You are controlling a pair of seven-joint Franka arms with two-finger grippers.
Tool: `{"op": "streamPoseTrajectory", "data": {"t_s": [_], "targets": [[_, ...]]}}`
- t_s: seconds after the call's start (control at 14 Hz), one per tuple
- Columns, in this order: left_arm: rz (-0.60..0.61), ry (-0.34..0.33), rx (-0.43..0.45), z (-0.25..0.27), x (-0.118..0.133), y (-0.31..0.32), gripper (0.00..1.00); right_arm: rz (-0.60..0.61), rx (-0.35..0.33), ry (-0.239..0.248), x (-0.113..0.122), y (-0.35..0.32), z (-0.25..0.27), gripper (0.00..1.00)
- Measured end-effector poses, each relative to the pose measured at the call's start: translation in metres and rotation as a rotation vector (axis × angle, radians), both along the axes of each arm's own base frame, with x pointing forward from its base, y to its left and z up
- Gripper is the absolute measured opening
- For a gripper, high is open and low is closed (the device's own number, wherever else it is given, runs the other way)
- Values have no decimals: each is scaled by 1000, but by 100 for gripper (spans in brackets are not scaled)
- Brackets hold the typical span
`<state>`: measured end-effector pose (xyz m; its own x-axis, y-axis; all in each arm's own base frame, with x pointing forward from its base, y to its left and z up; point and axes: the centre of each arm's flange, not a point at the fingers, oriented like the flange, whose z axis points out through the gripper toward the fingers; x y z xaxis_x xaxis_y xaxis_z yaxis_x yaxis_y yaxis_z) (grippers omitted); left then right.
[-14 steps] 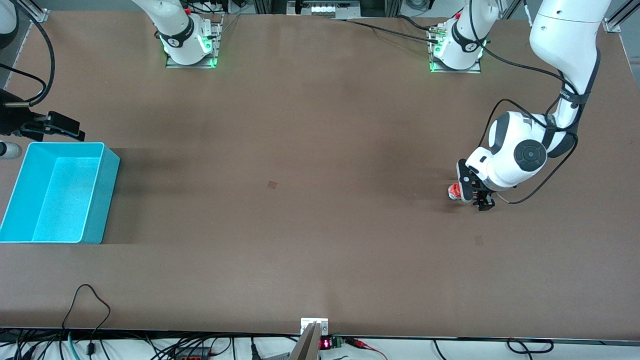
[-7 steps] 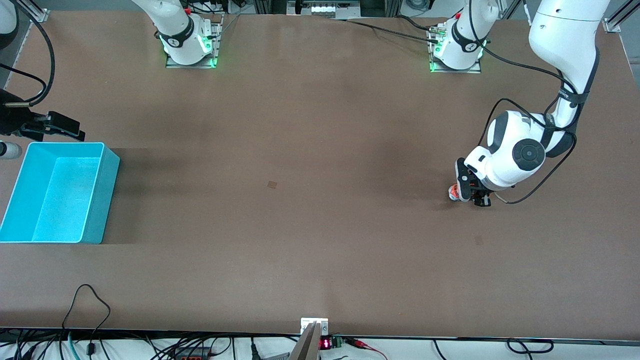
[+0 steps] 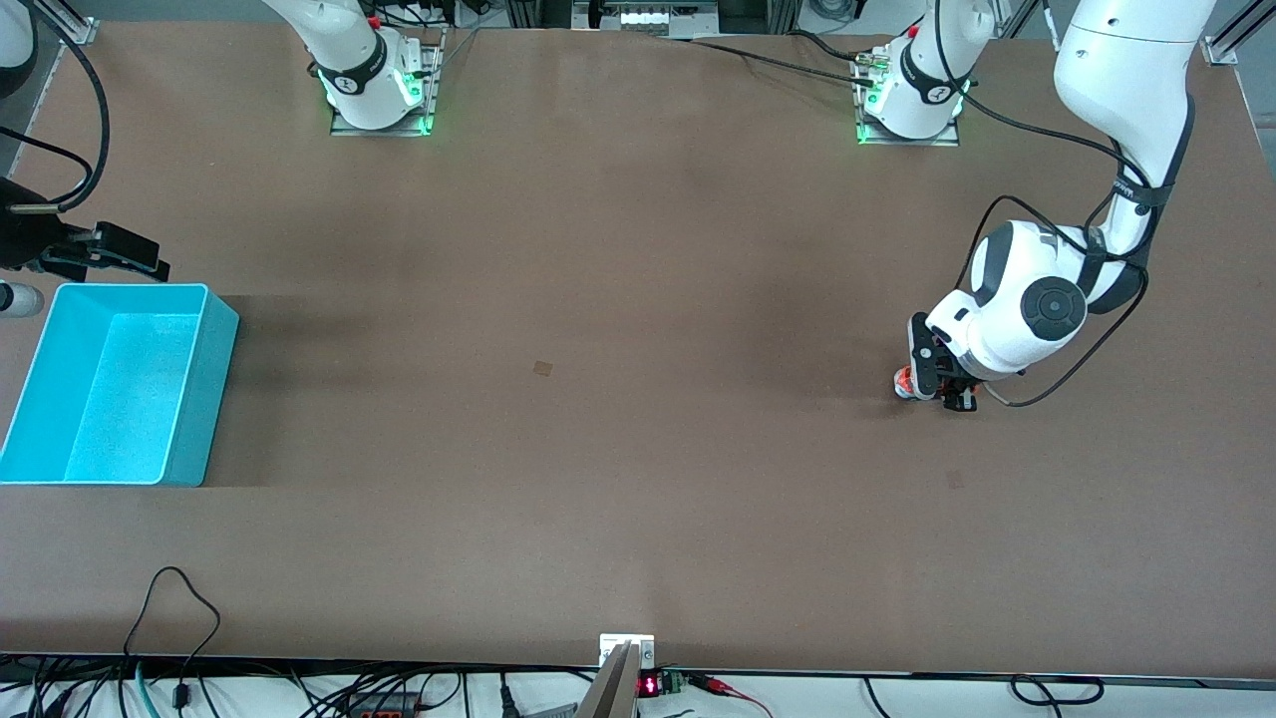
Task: Wind up bus and store in blue box
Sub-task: 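Lower the left gripper and close it on the orange bus, then drag the bus backward along the table with the left gripper to wind it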
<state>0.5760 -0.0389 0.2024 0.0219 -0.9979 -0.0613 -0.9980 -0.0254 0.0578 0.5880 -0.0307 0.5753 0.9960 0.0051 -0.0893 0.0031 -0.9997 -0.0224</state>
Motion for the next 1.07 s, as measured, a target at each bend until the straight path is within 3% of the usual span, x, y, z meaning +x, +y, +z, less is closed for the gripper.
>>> {"op": "streamPoseTrajectory", "data": {"t_s": [0.29,0.79,1.07], "targets": [[-20,9,-4,0,1,35,50,0,0,0,0,0,0,100],[7,2,-14,0,2,159,50,0,0,0,0,0,0,100],[4,-2,-16,0,1,186,50,0,0,0,0,0,0,100]]}}
